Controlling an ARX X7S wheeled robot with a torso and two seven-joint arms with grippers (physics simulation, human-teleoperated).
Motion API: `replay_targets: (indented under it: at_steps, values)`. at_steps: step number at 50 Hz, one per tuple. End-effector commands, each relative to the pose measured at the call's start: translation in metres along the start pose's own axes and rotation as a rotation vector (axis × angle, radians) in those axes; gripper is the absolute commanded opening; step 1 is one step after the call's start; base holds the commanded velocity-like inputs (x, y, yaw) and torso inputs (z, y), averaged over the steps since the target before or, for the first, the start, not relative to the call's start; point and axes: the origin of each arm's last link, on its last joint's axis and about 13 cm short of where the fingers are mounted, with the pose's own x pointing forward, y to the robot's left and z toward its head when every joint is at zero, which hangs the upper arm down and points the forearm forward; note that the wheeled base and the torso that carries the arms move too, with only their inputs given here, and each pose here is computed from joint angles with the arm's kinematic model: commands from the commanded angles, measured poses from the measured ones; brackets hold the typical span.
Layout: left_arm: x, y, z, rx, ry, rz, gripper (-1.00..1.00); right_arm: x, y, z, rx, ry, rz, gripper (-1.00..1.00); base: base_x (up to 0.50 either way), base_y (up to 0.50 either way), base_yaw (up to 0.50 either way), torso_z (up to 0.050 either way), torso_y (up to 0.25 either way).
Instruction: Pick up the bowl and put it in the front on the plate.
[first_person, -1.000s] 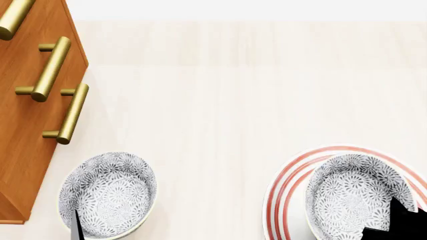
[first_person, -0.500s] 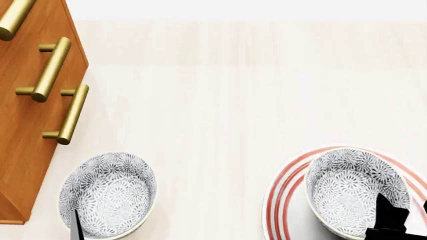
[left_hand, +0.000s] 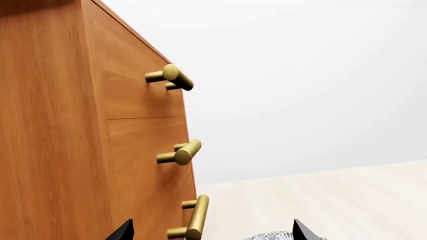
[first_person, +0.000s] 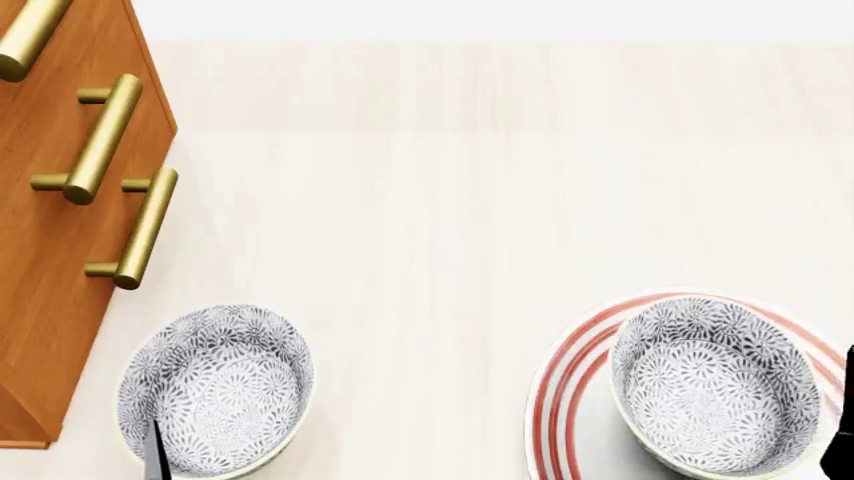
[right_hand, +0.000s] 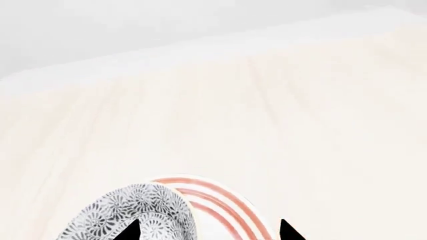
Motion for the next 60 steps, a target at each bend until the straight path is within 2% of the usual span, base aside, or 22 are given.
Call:
replay_targets:
  at_steps: [1, 4, 5, 7, 9, 14, 16, 18, 20, 22, 25, 26, 28, 30, 32, 37, 41, 46, 53, 60]
  values:
    - [0.003, 0.000, 0.001, 0.007, -0.004, 0.009, 1.00, -0.006, 0.000, 0.012, 0.019, -0.141, 0.031, 1.00, 0.00, 0.00, 0.00, 0.000, 0.000]
    - [0.004, 0.000, 0.001, 0.009, -0.005, 0.013, 1.00, -0.007, -0.002, 0.011, 0.018, -0.201, 0.028, 1.00, 0.00, 0.00, 0.00, 0.000, 0.000]
    - [0.005, 0.000, 0.001, 0.009, -0.004, 0.014, 1.00, -0.008, -0.003, 0.012, 0.036, -0.247, 0.010, 1.00, 0.00, 0.00, 0.00, 0.000, 0.000]
    - [0.005, 0.000, 0.001, 0.011, -0.004, 0.015, 1.00, -0.009, -0.004, 0.012, -0.002, -0.336, -0.014, 1.00, 0.00, 0.00, 0.00, 0.000, 0.000]
    - [0.005, 0.000, 0.001, 0.011, -0.002, 0.017, 1.00, -0.012, -0.003, 0.013, 0.005, -0.416, -0.034, 1.00, 0.00, 0.00, 0.00, 0.000, 0.000]
    - [0.006, 0.000, 0.001, 0.010, -0.001, 0.020, 1.00, -0.016, -0.003, 0.017, 0.095, -0.545, -0.080, 1.00, 0.00, 0.00, 0.00, 0.000, 0.000]
    - [0.006, 0.000, 0.001, 0.011, -0.002, 0.021, 1.00, -0.016, -0.003, 0.022, 0.100, -0.581, -0.098, 1.00, 0.00, 0.00, 0.00, 0.000, 0.000]
    - [0.006, 0.000, 0.001, 0.011, -0.002, 0.022, 1.00, -0.009, -0.003, 0.026, 0.151, -0.605, -0.131, 1.00, 0.00, 0.00, 0.00, 0.000, 0.000]
    - [0.006, 0.000, 0.001, 0.011, -0.001, 0.020, 1.00, 0.000, 0.001, 0.009, 0.165, -0.615, -0.148, 1.00, 0.00, 0.00, 0.00, 0.000, 0.000]
    - [0.006, 0.000, 0.000, 0.011, 0.000, 0.020, 1.00, -0.005, 0.003, -0.002, 0.201, -0.618, -0.154, 1.00, 0.00, 0.00, 0.00, 0.000, 0.000]
    - [0.006, 0.000, 0.000, 0.012, 0.001, 0.020, 1.00, -0.019, -0.008, -0.009, 0.188, -0.642, -0.242, 1.00, 0.00, 0.00, 0.00, 0.000, 0.000]
    - [0.006, 0.000, 0.000, 0.012, 0.000, 0.021, 1.00, -0.016, -0.007, 0.002, 0.205, -0.723, -0.243, 1.00, 0.00, 0.00, 0.00, 0.000, 0.000]
    - [0.006, 0.000, 0.002, 0.010, -0.003, 0.025, 1.00, -0.017, -0.004, 0.000, 0.220, -0.776, -0.253, 1.00, 0.00, 0.00, 0.00, 0.000, 0.000]
    - [0.007, 0.001, 0.002, 0.009, -0.006, 0.026, 1.00, -0.018, -0.001, -0.002, 0.196, -0.812, -0.261, 1.00, 0.00, 0.00, 0.00, 0.000, 0.000]
    - [0.008, 0.002, 0.004, 0.005, -0.014, 0.033, 1.00, -0.020, 0.004, -0.004, 0.223, -0.861, -0.252, 1.00, 0.00, 0.00, 0.00, 0.000, 0.000]
    - [0.013, 0.005, 0.006, 0.006, -0.026, 0.059, 1.00, -0.024, 0.013, -0.014, 0.145, -1.018, -0.280, 1.00, 0.00, 0.00, 0.00, 0.000, 0.000]
    - [0.015, 0.007, 0.006, 0.008, -0.031, 0.070, 1.00, -0.027, 0.017, -0.019, 0.080, -1.078, -0.295, 1.00, 0.00, 0.00, 0.00, 0.000, 0.000]
    - [0.017, 0.009, 0.008, 0.008, -0.039, 0.086, 1.00, -0.026, 0.021, -0.030, 0.029, -1.089, -0.296, 1.00, 0.00, 0.00, 0.00, 0.000, 0.000]
    - [0.017, 0.011, 0.009, 0.008, -0.050, 0.104, 1.00, -0.022, 0.036, -0.057, -0.066, -1.099, -0.218, 1.00, 0.00, 0.00, 0.00, 0.000, 0.000]
    - [0.016, 0.016, 0.012, 0.010, -0.086, 0.137, 1.00, -0.019, 0.044, -0.069, -0.088, -1.100, -0.183, 1.00, 0.00, 0.00, 0.00, 0.000, 0.000]
